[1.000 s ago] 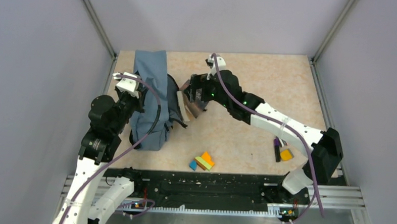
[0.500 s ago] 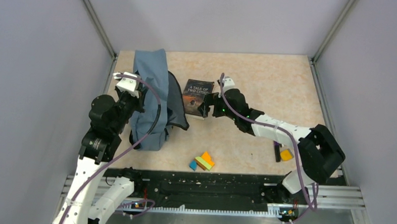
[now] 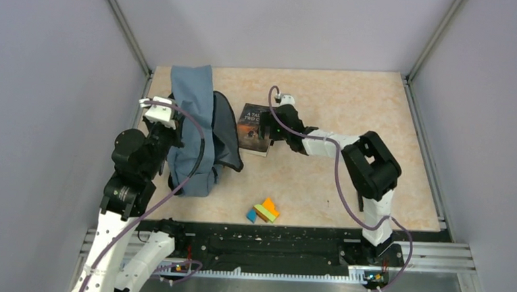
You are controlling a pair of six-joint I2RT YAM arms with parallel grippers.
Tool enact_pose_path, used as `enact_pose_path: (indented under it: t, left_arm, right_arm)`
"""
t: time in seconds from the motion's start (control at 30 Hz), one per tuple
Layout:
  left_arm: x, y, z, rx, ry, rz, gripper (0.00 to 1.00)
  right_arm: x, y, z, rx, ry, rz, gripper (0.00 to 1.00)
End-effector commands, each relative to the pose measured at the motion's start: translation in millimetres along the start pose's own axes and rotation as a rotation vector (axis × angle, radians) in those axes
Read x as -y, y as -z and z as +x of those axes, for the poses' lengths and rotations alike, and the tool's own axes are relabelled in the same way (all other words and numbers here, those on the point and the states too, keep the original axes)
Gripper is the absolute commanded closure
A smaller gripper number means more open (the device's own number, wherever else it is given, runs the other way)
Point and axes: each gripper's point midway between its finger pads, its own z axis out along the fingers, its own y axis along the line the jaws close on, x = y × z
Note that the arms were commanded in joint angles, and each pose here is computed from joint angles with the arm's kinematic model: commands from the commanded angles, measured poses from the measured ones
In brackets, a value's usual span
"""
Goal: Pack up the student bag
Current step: Move the book to the center of the board.
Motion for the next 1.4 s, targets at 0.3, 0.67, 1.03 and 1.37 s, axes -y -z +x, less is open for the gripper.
enact_pose_path:
  t: [0.3,0.67,1.03,1.37]
  left_arm:
    - [-59,35,-83,0.121,0.066,-0.305,0.36]
    - [5,-15,-170,0.151,0.136,0.089,0.20]
    - [153,-119,-157,0.012,0.140,0.369,0.17]
    - [252,-194,-45,-0.236,0.270,0.493,0.17]
  right_arm:
    - [9,-57,-11,-0.031,0.052,0.012,0.26]
    - [61,-48,7,-0.094,0.121,0.206,1.00]
    - [147,23,17,-0.094,0.009,0.328,1.00]
    - [189,83,7,-0.039,-0.115,0.317,1.00]
